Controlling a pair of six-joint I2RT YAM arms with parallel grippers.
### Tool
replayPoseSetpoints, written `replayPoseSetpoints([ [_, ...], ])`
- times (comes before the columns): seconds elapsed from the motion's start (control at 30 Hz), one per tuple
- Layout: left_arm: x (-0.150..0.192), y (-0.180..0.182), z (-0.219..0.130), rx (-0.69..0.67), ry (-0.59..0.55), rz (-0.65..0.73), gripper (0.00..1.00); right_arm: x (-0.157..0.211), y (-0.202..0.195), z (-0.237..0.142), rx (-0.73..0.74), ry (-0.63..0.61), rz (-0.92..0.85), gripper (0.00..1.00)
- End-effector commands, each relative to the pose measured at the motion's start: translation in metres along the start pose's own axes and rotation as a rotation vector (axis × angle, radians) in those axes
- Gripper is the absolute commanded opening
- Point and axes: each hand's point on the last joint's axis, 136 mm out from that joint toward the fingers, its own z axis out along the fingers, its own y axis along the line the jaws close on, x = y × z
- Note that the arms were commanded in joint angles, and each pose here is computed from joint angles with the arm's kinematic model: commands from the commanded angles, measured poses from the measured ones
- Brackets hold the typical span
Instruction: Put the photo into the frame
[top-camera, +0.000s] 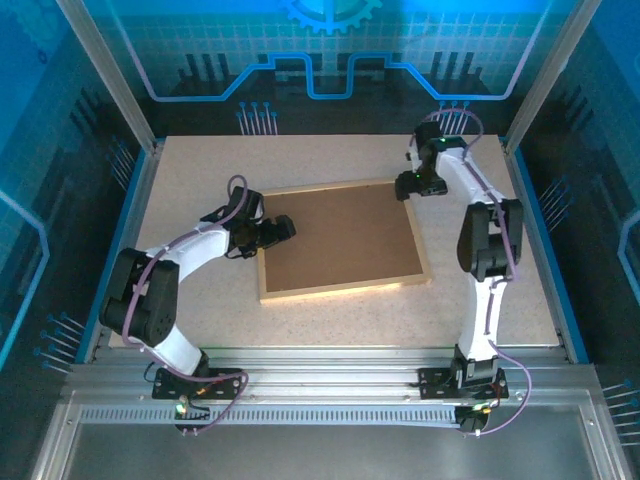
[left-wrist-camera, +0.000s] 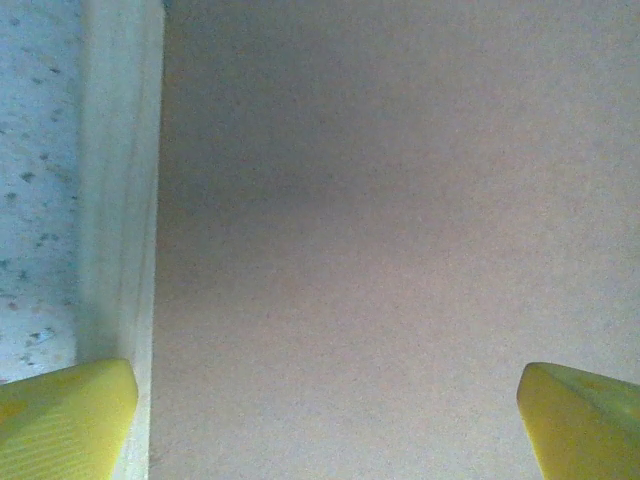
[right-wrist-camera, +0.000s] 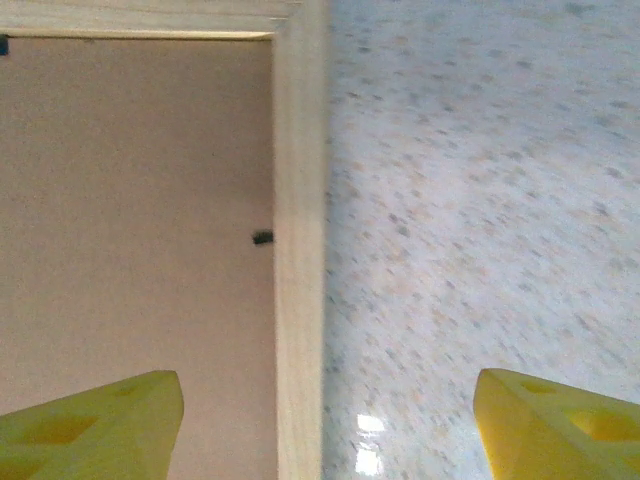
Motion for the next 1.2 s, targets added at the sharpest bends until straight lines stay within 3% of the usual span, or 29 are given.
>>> replayPoseSetpoints([
  [0.0,-0.016,0.004,-0.023,-0.026,-0.065,0.024,0.99,0.017,-0.021,-0.014,0.049,-0.005,0.085,0.77],
  [0.47,0.014,0.039,-0.011,-0.057,-0.006,-0.048,0.99,0.111,-0.024,0.013,0.07,0.099,0.15,0.77],
  [1.17,0.043,0.04,0.016,-0.012,0.066,-0.102,0.99,0.094,-0.022,0.036,0.065,0.09,0.13,0.77],
])
